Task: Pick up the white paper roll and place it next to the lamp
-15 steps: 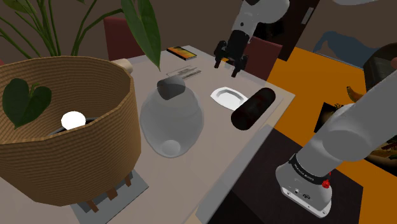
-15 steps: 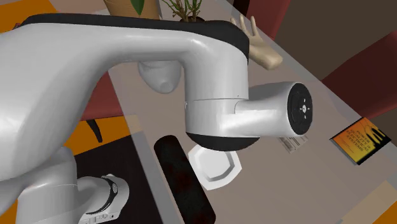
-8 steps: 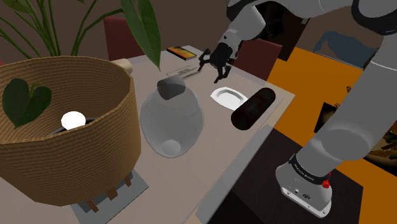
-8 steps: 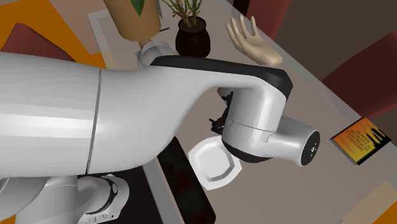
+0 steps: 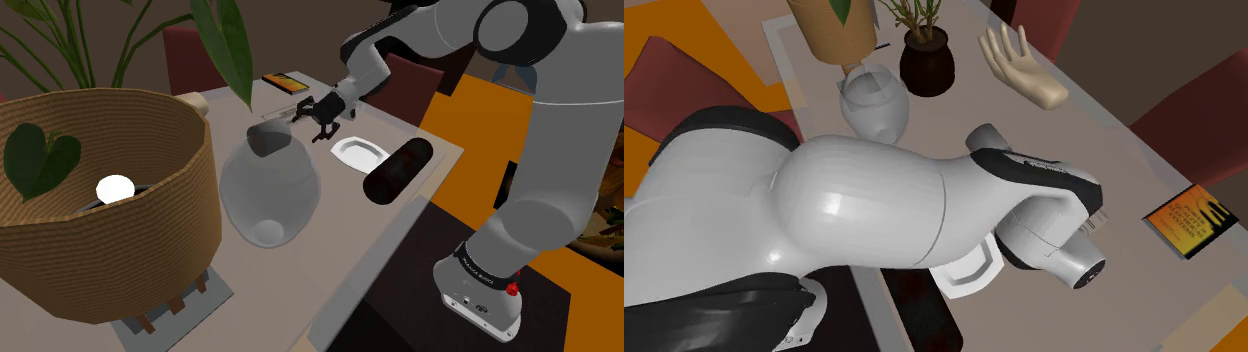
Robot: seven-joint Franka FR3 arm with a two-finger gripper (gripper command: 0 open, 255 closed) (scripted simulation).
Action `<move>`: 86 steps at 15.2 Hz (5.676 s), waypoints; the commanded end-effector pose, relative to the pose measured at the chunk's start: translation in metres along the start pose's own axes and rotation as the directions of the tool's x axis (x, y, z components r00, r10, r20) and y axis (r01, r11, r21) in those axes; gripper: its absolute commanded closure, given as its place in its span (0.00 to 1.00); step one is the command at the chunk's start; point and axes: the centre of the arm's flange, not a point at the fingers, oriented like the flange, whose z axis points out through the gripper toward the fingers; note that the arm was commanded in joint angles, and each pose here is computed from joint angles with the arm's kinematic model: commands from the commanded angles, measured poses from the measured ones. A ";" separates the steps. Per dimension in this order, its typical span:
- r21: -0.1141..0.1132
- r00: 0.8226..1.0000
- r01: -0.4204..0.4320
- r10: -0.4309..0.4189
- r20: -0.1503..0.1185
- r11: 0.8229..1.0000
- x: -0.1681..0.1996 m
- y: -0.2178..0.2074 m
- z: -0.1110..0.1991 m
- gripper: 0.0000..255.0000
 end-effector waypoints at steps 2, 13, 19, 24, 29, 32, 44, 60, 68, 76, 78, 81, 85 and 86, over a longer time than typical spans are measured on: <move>0.094 0.994 -0.101 0.096 0.054 0.990 0.037 0.002 0.018 0.00; 0.094 0.994 -0.101 0.096 0.054 0.990 0.035 -0.002 0.058 0.00; 0.094 0.994 -0.101 0.096 0.054 0.990 0.035 -0.002 0.058 1.00; 0.094 0.994 -0.101 0.096 0.054 0.990 0.035 -0.002 0.058 1.00; 0.094 0.994 -0.101 0.096 0.054 0.990 0.027 -0.006 0.053 1.00; 0.094 0.994 -0.101 0.096 0.054 0.990 0.014 -0.013 0.046 1.00; 0.094 0.994 -0.101 0.096 0.054 0.990 -0.036 -0.037 0.016 1.00; 0.094 0.994 -0.101 0.096 0.054 0.990 -0.103 -0.070 -0.023 1.00; 0.094 0.994 -0.101 0.096 0.054 0.990 -0.137 -0.086 -0.043 1.00; 0.094 0.994 -0.101 0.096 0.054 0.990 -0.170 -0.102 -0.063 1.00; 0.094 0.994 -0.101 0.096 0.054 0.990 -0.179 -0.106 -0.068 1.00; 0.094 0.994 -0.101 0.096 0.054 0.990 -0.191 -0.112 -0.075 1.00; 0.094 0.994 -0.101 0.096 0.054 0.990 -0.208 -0.120 -0.085 1.00; 0.094 0.994 -0.101 0.096 0.054 0.990 -0.212 -0.123 -0.088 1.00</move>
